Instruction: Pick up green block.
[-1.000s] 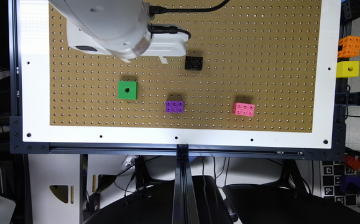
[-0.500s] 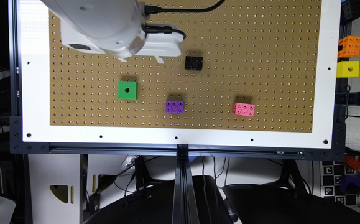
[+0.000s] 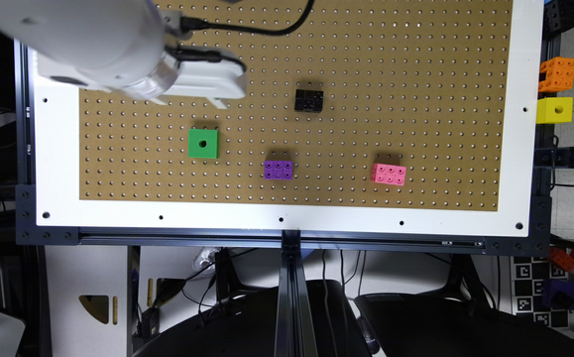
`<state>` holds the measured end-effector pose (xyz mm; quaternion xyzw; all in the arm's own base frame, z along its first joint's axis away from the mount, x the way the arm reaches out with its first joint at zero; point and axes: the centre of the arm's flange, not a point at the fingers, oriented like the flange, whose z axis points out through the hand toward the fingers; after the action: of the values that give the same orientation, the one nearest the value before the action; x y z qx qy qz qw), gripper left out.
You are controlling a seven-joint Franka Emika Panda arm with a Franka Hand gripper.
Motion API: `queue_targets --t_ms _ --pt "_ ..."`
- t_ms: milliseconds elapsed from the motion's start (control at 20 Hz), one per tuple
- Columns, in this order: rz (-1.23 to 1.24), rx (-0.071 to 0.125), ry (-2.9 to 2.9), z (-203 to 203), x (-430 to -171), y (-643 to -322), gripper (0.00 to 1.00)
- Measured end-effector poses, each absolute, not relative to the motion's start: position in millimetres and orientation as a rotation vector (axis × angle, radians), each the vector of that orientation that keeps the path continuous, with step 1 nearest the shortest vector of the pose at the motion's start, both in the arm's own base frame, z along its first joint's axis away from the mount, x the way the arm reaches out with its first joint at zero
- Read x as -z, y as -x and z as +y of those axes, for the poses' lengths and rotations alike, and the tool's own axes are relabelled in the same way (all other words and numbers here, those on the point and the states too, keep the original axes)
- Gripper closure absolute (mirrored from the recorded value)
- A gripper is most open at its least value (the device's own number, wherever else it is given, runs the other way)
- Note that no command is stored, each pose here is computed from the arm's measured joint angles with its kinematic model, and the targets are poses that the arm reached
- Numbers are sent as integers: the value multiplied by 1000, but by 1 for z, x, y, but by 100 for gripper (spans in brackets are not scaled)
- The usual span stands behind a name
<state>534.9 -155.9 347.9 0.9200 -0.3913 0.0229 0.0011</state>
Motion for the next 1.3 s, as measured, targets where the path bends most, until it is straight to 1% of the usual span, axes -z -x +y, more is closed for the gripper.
queue_targets --t_ms 300,450,550,1000,1100,1200,1300 --pt "-1232 -84 -2887 -175 -343 -551 0" --pt "-1234 -98 -2886 -186 -344 -558 0" --pt "-1234 -102 -2885 -191 -343 -561 0" --pt "-1235 -104 -2885 -194 -341 -565 0" --pt "-1234 -101 -2886 -193 -340 -565 0" --pt "-1231 -85 -2887 -192 -334 -566 0" --pt "-1228 -70 -2889 -191 -320 -568 0"
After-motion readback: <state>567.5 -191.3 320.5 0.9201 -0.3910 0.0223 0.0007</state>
